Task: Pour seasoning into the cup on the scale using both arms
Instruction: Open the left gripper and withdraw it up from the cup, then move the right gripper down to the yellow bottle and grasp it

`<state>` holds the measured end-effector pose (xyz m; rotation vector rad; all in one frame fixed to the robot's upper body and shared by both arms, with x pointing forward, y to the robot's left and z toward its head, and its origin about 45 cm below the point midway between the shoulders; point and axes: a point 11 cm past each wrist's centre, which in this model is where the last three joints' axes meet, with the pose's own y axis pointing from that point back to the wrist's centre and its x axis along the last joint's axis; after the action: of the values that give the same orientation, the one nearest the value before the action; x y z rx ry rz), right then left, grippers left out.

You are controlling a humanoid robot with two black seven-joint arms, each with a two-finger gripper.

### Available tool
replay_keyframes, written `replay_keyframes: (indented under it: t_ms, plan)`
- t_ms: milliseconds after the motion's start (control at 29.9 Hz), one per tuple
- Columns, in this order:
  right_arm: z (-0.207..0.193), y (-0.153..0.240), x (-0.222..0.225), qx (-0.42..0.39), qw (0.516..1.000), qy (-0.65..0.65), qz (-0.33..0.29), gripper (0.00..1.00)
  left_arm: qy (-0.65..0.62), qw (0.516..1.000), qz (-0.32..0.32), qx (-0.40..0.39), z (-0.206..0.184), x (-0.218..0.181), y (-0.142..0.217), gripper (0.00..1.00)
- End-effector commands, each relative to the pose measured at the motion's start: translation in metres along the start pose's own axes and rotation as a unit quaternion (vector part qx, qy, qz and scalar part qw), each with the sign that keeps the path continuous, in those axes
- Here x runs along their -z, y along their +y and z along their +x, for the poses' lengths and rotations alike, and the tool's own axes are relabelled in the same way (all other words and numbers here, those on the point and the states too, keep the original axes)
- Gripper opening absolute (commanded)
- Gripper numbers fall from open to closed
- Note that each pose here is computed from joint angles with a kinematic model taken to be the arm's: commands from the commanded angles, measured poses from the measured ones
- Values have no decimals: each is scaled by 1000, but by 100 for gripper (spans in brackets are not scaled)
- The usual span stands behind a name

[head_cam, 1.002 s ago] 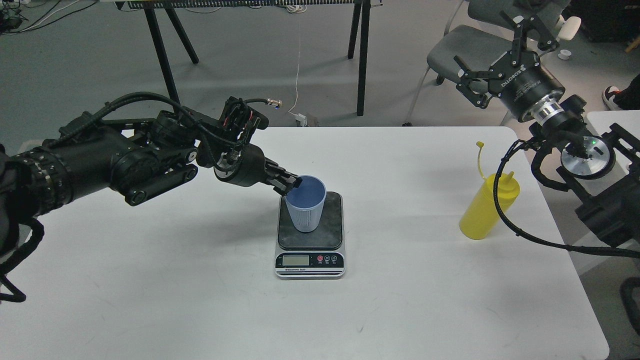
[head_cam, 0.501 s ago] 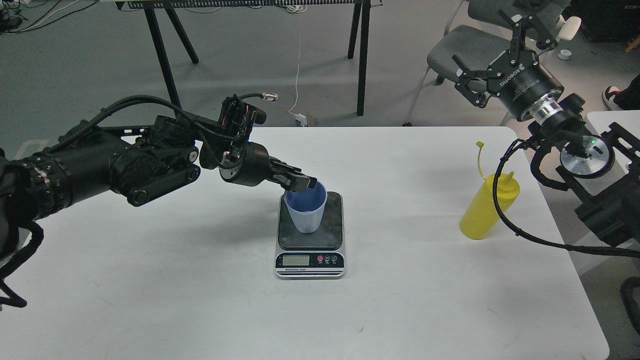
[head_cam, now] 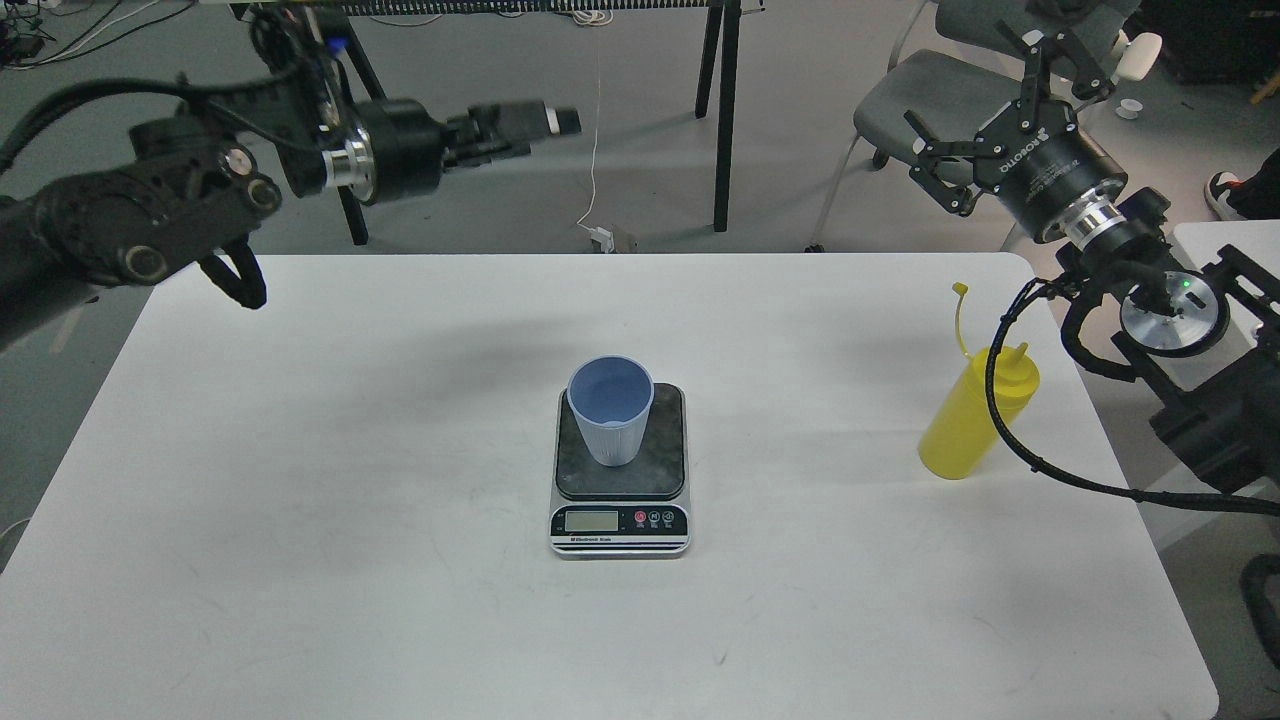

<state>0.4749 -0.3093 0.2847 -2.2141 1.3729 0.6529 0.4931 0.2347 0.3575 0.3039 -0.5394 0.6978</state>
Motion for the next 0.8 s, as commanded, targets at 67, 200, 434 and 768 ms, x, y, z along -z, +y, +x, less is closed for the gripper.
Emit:
replay_keyframes:
  t_ms: [67, 200, 434, 768]
  plan:
    - [2, 3, 9, -1, 1000, 5, 6, 99, 250, 938, -53, -234, 64, 61, 61, 87]
    - [7, 12, 30, -8, 1000, 16, 14, 99, 312, 907, -17, -283, 31, 116, 68, 90]
    - [48, 65, 81, -68, 996, -26, 57, 99, 357, 885, 14, -299, -10, 156, 78, 90]
    - [79, 191, 69, -159, 961, -215, 69, 99, 365, 881, 19, -299, -19, 163, 80, 90]
